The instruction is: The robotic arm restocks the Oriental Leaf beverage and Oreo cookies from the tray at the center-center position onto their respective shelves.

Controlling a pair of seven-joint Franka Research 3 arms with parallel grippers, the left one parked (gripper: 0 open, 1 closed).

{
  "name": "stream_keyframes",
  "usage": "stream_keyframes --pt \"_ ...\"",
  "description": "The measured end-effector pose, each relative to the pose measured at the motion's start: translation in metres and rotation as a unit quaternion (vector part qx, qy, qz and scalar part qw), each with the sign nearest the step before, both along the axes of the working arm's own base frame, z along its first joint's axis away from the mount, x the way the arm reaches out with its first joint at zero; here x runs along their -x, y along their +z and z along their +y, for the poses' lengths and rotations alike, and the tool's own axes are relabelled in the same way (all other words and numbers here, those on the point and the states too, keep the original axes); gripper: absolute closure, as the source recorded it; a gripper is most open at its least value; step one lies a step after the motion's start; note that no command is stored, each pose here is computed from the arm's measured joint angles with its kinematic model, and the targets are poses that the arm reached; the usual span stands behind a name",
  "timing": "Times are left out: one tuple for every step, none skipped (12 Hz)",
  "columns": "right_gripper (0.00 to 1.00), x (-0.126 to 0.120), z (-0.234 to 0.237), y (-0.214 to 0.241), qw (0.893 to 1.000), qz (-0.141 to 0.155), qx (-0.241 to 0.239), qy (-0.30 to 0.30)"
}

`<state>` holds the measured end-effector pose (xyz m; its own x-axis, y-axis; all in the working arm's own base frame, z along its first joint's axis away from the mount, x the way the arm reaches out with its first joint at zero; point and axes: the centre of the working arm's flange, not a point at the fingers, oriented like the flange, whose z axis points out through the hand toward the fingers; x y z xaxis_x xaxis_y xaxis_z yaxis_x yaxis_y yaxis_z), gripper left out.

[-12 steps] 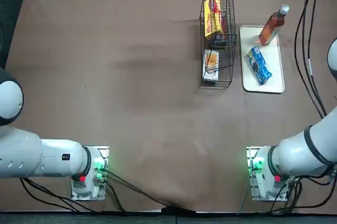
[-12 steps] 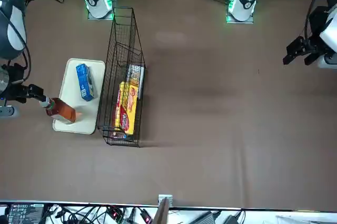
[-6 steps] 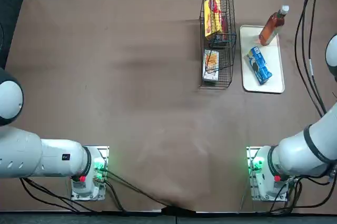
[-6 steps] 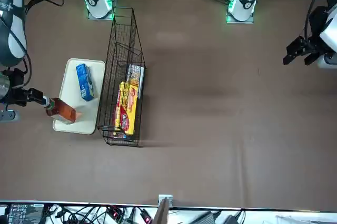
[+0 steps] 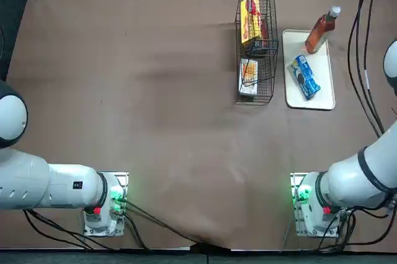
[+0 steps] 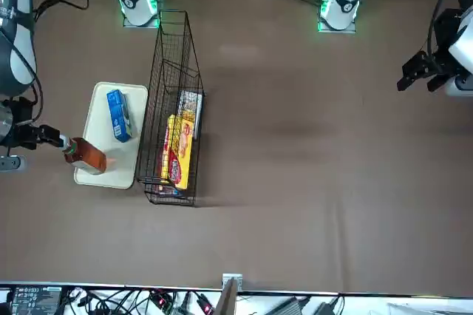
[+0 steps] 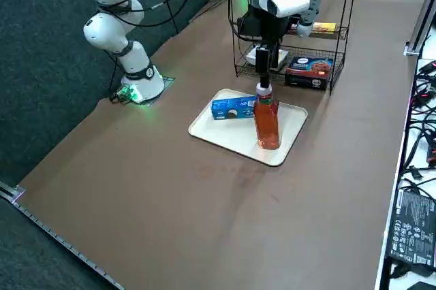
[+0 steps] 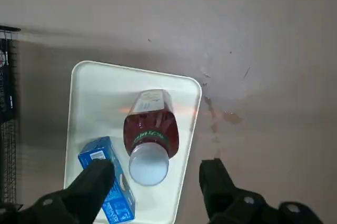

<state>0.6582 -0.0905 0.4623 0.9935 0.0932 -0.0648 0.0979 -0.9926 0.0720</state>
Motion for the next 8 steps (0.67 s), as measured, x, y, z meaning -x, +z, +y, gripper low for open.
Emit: stream_keyframes --pt "0.0 -0.001 0.0 -0.002 1.0 0.0 0.0 0.0" --pt "0.0 -0.002 0.0 -0.005 1.0 0.001 0.0 0.0" --pt "0.0 -0.003 0.0 -0.009 1.0 0.003 0.0 0.0" --pt "0.0 -0.004 0.0 -0.014 1.0 0.006 0.0 0.0" --pt "0.0 -0.005 0.0 -0.019 1.0 0.009 -0.001 0.0" --pt "0.0 -0.006 0.0 -0.025 1.0 0.013 -0.002 0.0" --pt "0.0 -0.006 0.0 -0.03 1.0 0.017 -0.003 -0.001" --pt "0.0 -0.007 -0.001 -0.034 1.0 0.02 -0.004 -0.001"
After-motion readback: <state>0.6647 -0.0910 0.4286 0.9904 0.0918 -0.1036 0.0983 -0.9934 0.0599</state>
